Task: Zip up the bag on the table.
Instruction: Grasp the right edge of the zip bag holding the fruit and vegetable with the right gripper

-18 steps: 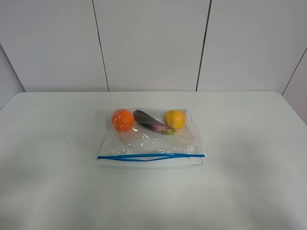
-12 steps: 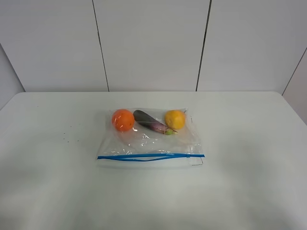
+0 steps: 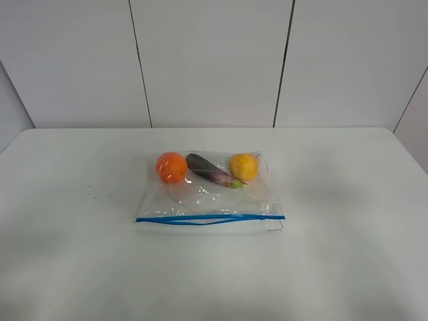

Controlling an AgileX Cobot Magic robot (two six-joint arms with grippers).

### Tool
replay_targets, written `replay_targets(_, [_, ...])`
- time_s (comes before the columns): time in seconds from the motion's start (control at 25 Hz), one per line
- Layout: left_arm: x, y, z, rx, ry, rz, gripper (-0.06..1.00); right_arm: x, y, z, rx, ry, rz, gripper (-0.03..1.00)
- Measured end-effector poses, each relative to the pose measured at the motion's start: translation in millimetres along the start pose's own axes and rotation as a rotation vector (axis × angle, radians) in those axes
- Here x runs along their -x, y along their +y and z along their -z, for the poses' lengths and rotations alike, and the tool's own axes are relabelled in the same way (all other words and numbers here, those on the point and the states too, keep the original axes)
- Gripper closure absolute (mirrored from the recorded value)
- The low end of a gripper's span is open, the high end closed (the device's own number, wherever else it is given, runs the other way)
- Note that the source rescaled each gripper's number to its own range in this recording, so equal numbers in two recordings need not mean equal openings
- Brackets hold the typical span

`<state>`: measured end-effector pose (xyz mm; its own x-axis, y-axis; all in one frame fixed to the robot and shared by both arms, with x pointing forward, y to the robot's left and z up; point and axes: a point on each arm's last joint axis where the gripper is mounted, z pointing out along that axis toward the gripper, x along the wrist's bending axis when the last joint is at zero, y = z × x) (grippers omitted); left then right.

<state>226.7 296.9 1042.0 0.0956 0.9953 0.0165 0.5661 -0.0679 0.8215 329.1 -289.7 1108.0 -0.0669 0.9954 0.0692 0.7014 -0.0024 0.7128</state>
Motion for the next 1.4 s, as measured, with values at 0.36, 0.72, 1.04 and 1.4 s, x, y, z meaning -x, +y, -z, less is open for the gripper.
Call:
replay_targets(0.36, [0, 0, 0, 0.0, 0.0, 0.0, -0.06, -2, 87, -105, -0.334, 0.115, -0.091, -0.03])
replay_targets(0.72, [0, 0, 0, 0.0, 0.0, 0.0, -0.06, -13, 82, -229, -0.52, 0.396, -0.077, -0.03])
replay_targets(1.04, [0, 0, 0, 0.0, 0.0, 0.0, -0.06, -16, 54, -300, -0.551, 0.539, -0.097, -0.03])
replay_targets(1.4, [0, 0, 0, 0.0, 0.0, 0.0, -0.06, -24, 30, -340, -0.533, 0.719, -0.124, -0.03])
